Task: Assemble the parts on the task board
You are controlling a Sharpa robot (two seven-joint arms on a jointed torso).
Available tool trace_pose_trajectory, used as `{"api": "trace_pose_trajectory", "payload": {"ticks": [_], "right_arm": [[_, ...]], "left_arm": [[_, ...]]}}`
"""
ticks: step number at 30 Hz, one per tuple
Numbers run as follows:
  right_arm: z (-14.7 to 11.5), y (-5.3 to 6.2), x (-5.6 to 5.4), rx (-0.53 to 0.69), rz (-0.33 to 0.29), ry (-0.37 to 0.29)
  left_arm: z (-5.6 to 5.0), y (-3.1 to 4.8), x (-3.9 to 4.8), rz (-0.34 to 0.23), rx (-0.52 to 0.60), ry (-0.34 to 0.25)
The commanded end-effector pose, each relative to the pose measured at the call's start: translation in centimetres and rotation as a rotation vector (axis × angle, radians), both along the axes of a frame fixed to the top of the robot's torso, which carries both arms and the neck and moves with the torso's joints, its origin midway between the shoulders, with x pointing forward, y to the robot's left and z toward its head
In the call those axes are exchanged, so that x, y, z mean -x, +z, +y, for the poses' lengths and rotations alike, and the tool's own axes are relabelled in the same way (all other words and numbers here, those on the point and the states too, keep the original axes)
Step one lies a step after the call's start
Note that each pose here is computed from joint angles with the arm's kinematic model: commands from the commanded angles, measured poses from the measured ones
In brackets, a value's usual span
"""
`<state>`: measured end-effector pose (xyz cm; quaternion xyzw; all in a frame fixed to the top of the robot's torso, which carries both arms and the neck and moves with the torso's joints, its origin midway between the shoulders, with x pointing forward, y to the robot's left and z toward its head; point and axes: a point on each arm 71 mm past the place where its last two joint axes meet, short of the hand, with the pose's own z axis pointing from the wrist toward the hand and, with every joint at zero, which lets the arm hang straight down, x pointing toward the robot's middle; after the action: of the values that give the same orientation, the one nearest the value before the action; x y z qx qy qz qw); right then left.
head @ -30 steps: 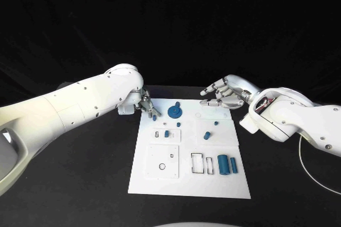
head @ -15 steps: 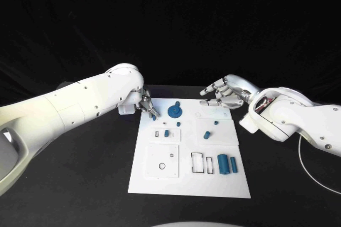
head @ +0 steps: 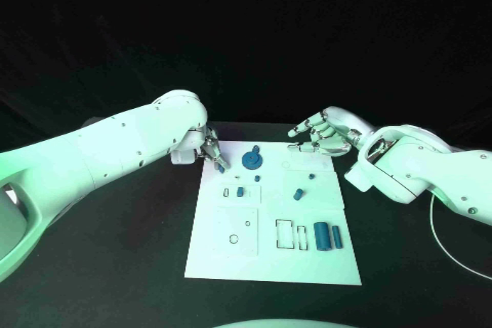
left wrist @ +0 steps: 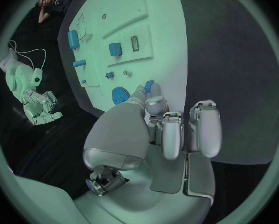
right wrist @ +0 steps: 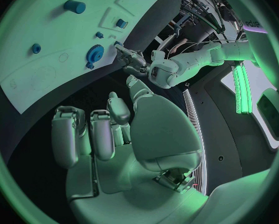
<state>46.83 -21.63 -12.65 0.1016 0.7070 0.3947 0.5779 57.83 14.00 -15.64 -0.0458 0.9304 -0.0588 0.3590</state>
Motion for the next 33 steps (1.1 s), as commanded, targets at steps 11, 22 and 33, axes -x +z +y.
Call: {"api": "trace_pose_trajectory", "payload": {"ticks": [11, 22, 33], "right_arm": [[0.2, 0.0, 0.1, 0.007, -0.006, 0.016], [0.1, 0.0, 0.2, 0.007, -0.007, 0.014], [-0.1, 0.0, 0.2, 0.006, -0.005, 0.012]], "left_arm": [[-0.2, -0.13, 0.26, -0.002, 0.081, -0.023], [0.3, 0.62, 1.96, -0.054, 0.207, -0.027], [1.1, -0.65, 5.73, -0.102, 0.296, -0.089]]}}
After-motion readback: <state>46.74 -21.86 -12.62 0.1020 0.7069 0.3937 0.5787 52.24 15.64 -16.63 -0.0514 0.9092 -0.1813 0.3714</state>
